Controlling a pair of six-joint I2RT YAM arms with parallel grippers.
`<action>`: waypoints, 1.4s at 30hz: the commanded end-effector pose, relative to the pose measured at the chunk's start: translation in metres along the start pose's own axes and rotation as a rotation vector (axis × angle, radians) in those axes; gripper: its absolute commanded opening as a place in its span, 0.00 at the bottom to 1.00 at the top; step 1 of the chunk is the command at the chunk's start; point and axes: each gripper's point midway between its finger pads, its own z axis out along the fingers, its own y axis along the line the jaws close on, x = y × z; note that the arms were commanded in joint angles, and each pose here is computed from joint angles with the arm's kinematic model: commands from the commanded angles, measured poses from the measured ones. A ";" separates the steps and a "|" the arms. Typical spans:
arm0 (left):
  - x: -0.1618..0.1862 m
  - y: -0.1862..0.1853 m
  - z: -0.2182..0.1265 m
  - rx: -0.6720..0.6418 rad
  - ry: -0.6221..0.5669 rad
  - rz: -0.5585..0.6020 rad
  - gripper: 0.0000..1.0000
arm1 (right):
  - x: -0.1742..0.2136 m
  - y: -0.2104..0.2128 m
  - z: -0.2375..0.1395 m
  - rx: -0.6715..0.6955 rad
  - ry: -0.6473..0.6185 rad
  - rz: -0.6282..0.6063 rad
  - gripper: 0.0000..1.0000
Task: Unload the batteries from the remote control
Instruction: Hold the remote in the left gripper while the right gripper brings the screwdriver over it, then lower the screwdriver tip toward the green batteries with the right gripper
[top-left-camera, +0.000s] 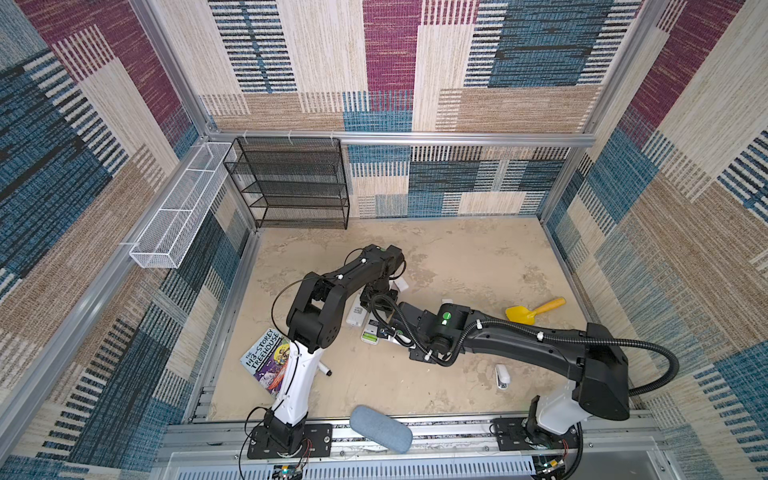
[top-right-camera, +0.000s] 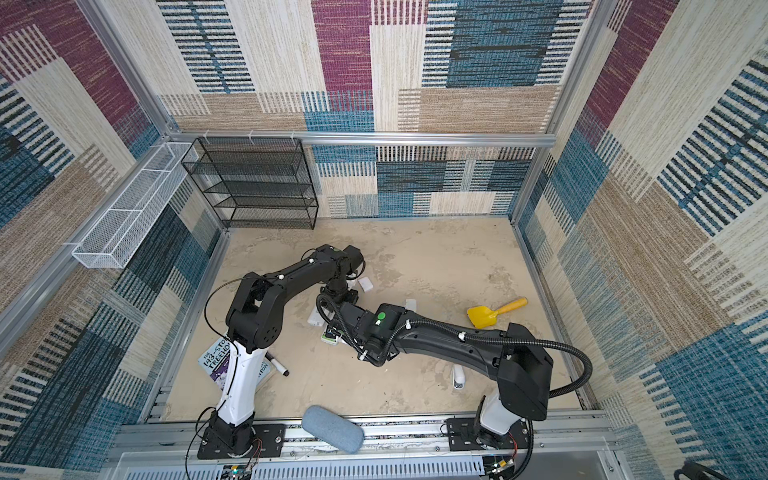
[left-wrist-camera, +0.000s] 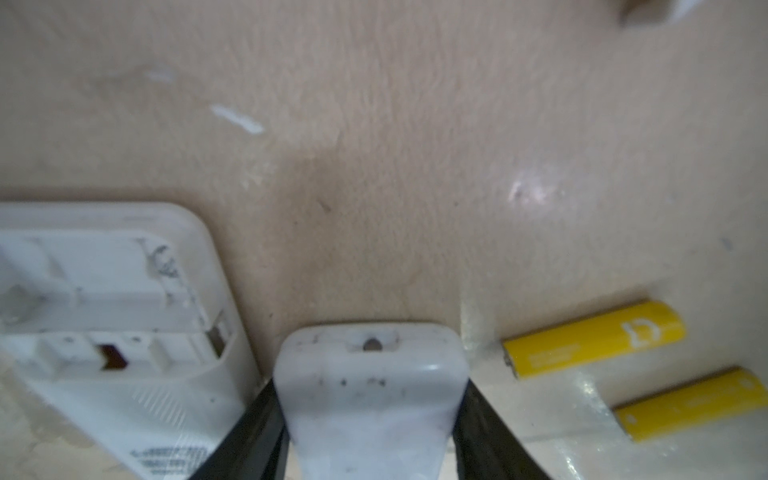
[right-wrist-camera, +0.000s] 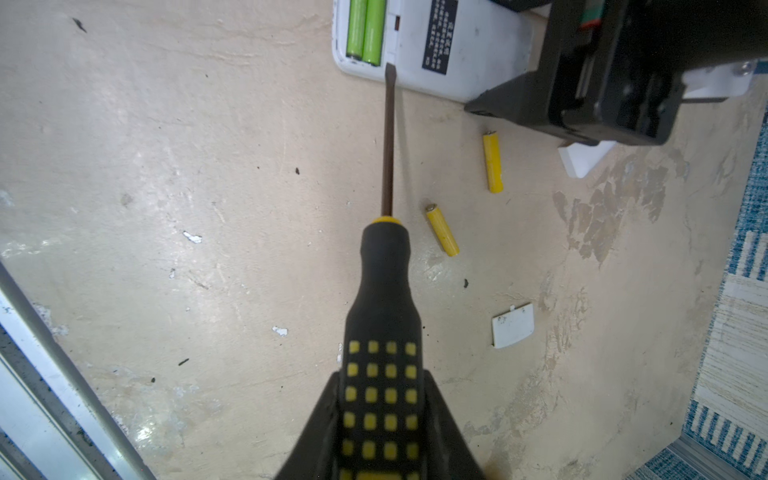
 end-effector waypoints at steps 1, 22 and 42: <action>0.005 0.004 0.002 -0.025 0.025 -0.022 0.54 | -0.003 -0.002 -0.002 0.012 0.001 -0.004 0.00; 0.006 0.005 0.006 -0.034 0.034 -0.021 0.53 | 0.000 0.003 0.003 0.016 0.043 -0.024 0.00; 0.008 0.002 0.010 -0.016 0.048 -0.024 0.50 | -0.020 0.027 0.011 -0.075 -0.186 0.101 0.00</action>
